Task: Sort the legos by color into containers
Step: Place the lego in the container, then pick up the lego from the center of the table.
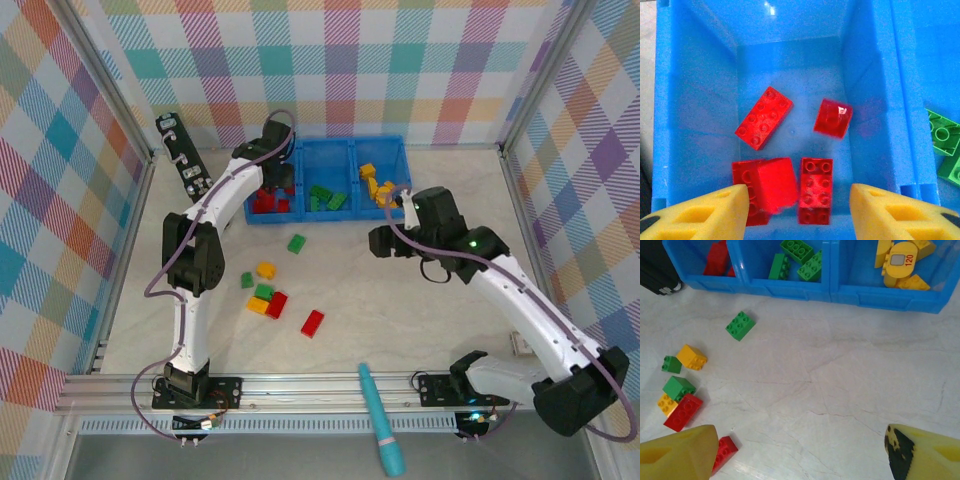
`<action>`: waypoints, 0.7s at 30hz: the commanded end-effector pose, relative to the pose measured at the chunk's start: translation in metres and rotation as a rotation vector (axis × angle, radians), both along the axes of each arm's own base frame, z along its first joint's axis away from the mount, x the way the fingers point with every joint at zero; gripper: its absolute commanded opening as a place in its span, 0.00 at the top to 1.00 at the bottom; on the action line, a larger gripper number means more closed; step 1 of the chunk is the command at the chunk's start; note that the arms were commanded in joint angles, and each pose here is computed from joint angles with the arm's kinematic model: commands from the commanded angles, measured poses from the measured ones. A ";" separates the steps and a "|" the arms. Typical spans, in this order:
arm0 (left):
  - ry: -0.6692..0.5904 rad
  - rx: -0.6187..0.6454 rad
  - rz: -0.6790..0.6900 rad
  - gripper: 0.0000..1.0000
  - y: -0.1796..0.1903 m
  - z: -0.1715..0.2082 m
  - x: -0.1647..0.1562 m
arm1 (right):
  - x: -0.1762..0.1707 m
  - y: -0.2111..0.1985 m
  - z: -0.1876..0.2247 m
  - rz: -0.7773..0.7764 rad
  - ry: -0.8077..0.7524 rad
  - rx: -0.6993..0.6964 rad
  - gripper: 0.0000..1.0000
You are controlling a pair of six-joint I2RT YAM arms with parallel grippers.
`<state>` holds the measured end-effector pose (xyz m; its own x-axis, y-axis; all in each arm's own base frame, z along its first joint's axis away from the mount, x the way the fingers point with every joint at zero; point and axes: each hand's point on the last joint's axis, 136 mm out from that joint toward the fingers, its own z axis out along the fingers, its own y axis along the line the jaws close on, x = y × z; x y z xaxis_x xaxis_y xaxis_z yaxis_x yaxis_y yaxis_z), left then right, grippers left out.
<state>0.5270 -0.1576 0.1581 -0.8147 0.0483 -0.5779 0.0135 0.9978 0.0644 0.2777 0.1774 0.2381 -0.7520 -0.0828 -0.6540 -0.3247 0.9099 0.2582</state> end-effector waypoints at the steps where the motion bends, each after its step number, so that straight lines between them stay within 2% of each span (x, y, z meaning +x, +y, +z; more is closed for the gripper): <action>1: -0.076 -0.037 -0.027 0.44 0.001 0.044 0.000 | 0.014 0.021 0.013 -0.017 0.006 0.088 0.14; 6: -0.166 -0.034 -0.057 0.44 0.015 0.101 -0.033 | 0.031 0.043 -0.020 -0.079 0.141 0.073 0.17; 10: -0.273 -0.018 -0.063 0.41 0.038 0.159 -0.078 | 0.047 0.069 -0.040 -0.162 0.217 0.139 0.19; 13: -0.329 0.001 -0.067 0.39 0.056 0.189 -0.116 | 0.060 0.094 -0.054 -0.201 0.263 0.134 0.20; 21: -0.400 0.117 -0.101 0.34 0.103 0.210 -0.209 | 0.088 0.165 -0.086 -0.218 0.342 0.043 0.21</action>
